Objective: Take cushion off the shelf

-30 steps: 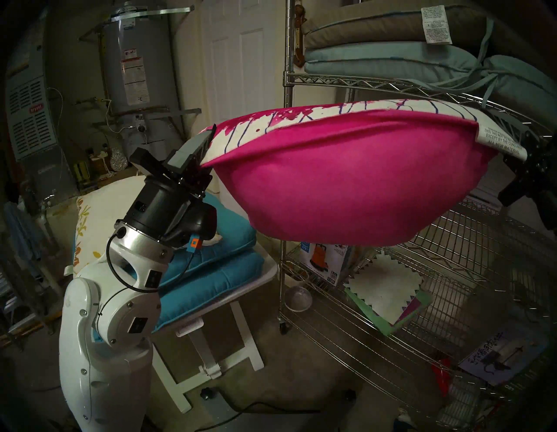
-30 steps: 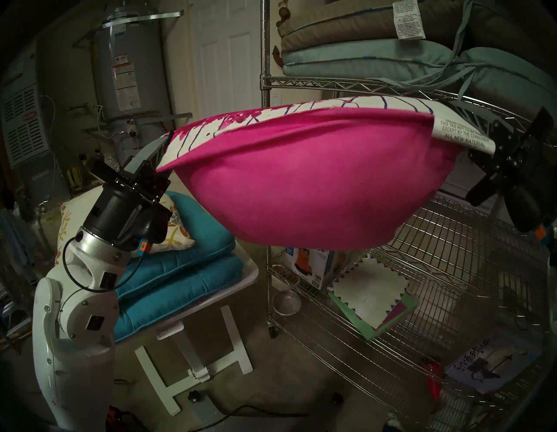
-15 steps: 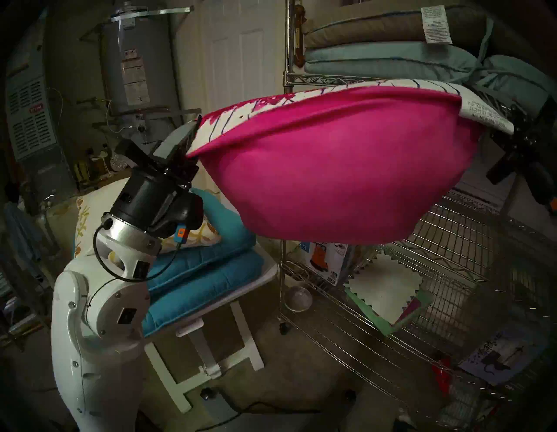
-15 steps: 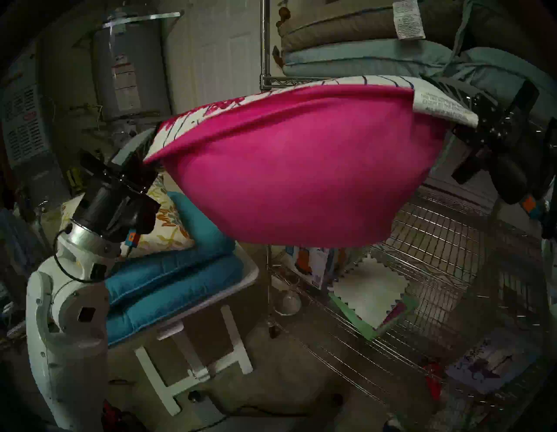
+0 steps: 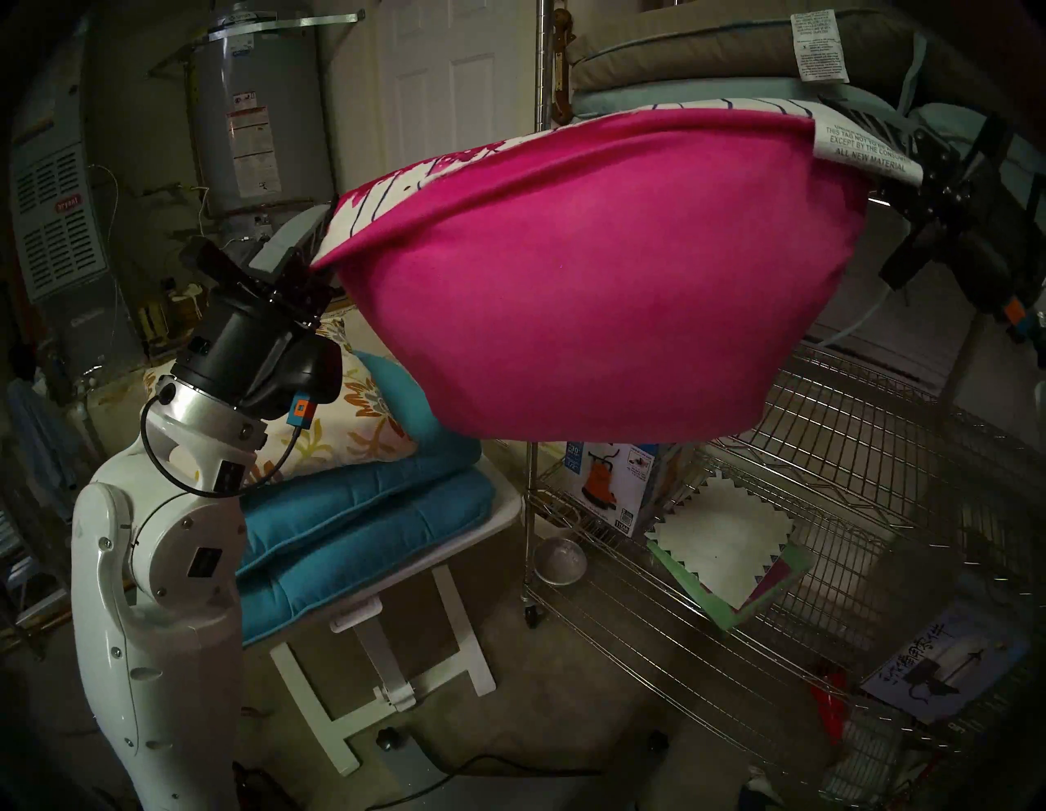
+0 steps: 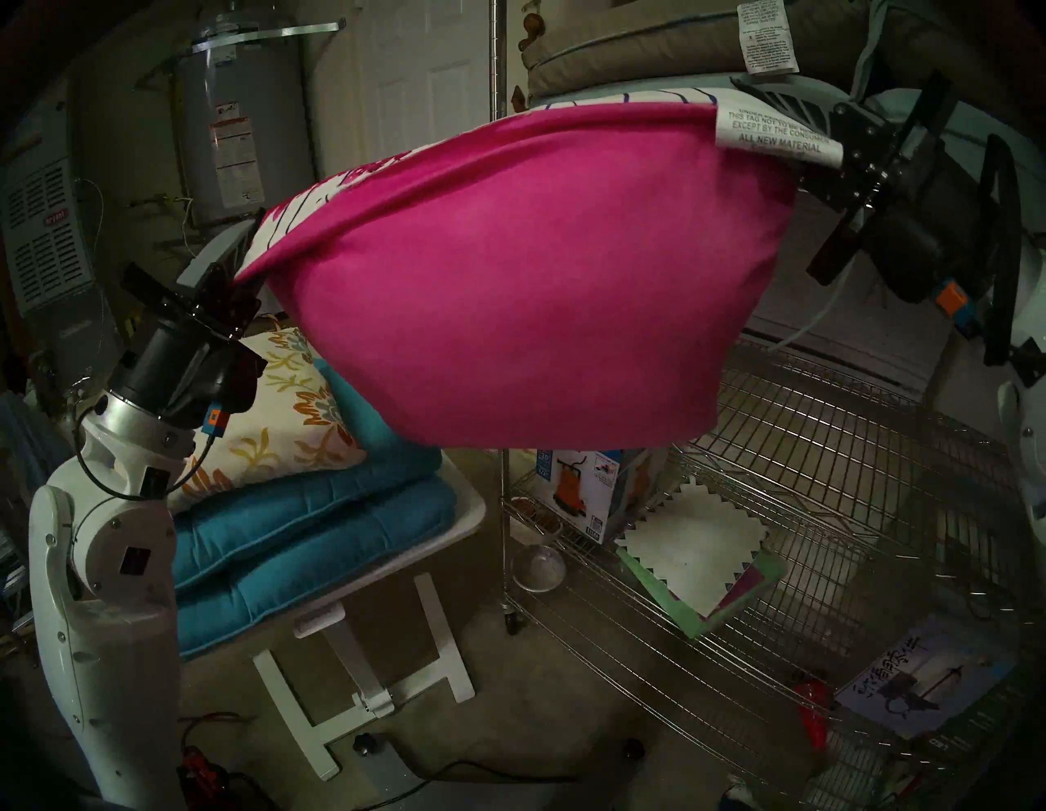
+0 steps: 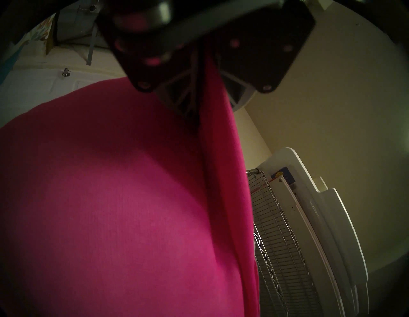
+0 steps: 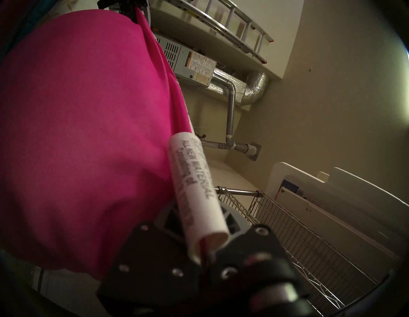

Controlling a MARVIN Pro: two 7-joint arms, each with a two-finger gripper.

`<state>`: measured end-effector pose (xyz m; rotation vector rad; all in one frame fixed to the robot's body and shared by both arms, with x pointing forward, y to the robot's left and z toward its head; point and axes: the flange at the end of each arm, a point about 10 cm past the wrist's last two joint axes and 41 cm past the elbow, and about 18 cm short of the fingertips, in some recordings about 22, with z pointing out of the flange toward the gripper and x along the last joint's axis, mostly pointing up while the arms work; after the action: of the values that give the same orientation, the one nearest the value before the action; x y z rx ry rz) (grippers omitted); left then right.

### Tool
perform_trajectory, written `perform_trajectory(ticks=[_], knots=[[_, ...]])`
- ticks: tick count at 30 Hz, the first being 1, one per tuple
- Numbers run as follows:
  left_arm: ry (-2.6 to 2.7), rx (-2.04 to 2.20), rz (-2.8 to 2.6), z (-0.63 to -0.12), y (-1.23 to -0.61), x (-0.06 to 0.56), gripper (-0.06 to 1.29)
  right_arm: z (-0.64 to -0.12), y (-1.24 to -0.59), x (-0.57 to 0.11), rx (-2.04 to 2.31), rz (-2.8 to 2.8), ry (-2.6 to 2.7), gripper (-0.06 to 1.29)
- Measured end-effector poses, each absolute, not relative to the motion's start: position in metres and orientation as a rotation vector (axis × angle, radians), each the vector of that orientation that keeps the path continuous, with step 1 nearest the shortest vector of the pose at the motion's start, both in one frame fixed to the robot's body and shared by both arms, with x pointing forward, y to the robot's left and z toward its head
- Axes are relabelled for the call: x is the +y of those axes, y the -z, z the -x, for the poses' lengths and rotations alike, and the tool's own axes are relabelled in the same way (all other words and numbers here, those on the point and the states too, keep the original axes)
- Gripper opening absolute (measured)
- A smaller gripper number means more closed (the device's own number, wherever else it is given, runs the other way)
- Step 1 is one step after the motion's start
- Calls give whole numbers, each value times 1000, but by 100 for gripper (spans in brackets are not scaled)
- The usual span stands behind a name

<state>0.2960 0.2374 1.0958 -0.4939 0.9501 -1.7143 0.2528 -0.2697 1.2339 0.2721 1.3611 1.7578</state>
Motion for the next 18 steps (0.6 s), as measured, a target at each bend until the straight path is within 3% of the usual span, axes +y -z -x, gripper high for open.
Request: perform_trajectory(ticks=[18], knots=[[1692, 938, 477, -309, -1105, 256, 7, -272, -1262, -242, 1341, -252, -1726, 4]])
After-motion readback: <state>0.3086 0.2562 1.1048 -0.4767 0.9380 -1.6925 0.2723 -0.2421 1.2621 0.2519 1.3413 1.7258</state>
